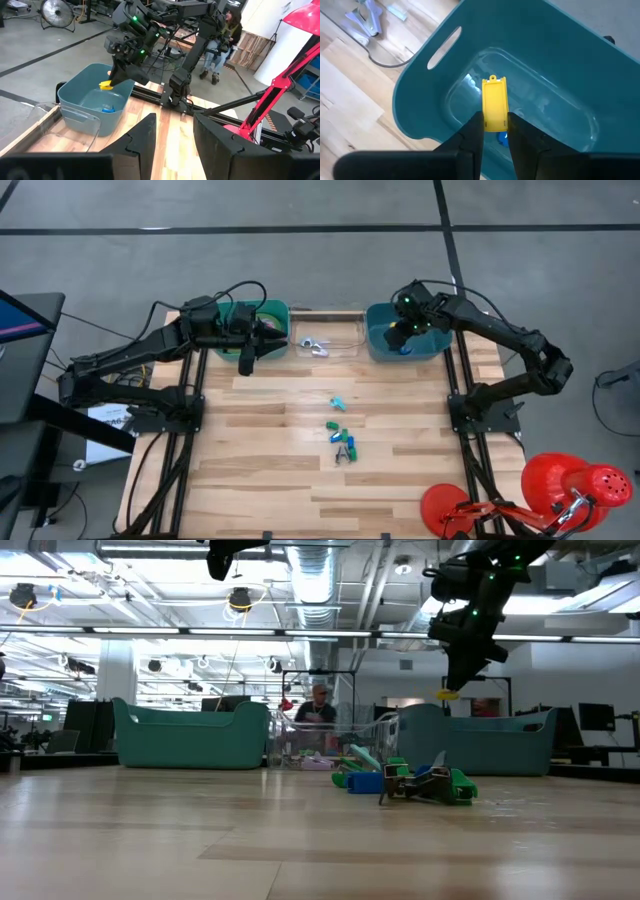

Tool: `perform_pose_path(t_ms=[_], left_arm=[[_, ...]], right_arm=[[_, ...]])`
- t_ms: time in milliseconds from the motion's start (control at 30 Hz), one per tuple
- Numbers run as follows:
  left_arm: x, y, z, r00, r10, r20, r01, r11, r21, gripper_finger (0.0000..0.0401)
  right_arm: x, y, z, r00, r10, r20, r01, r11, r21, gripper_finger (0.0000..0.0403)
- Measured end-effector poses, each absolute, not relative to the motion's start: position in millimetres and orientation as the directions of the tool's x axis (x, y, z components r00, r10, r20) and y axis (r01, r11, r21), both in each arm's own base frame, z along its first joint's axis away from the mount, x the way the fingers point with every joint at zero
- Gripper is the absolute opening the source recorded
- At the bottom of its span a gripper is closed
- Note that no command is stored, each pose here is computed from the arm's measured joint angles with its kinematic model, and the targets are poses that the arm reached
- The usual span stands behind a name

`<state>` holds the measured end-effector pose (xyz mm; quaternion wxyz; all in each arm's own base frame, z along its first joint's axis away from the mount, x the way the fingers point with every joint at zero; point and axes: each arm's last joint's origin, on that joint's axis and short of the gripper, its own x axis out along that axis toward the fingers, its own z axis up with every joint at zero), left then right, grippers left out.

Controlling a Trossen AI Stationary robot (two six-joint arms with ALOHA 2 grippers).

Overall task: Pick and place Stapler, Stapler remover, tape
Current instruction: Put the yellow stapler into the dark blue bin

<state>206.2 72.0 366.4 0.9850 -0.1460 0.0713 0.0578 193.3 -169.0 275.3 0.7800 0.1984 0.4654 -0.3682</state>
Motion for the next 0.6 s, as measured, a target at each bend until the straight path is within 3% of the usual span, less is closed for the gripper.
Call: perform_pose_path(t_ms=[600], left_arm=[[206.2,71.9,366.4,0.983,0.093,-0.157,-0.135,0.95,-0.281,0.0121]], right_arm=[[195.7,-170.8,264.6,0.293,-0.386,-0.875,0.76,0.649,-0.032,0.0069]])
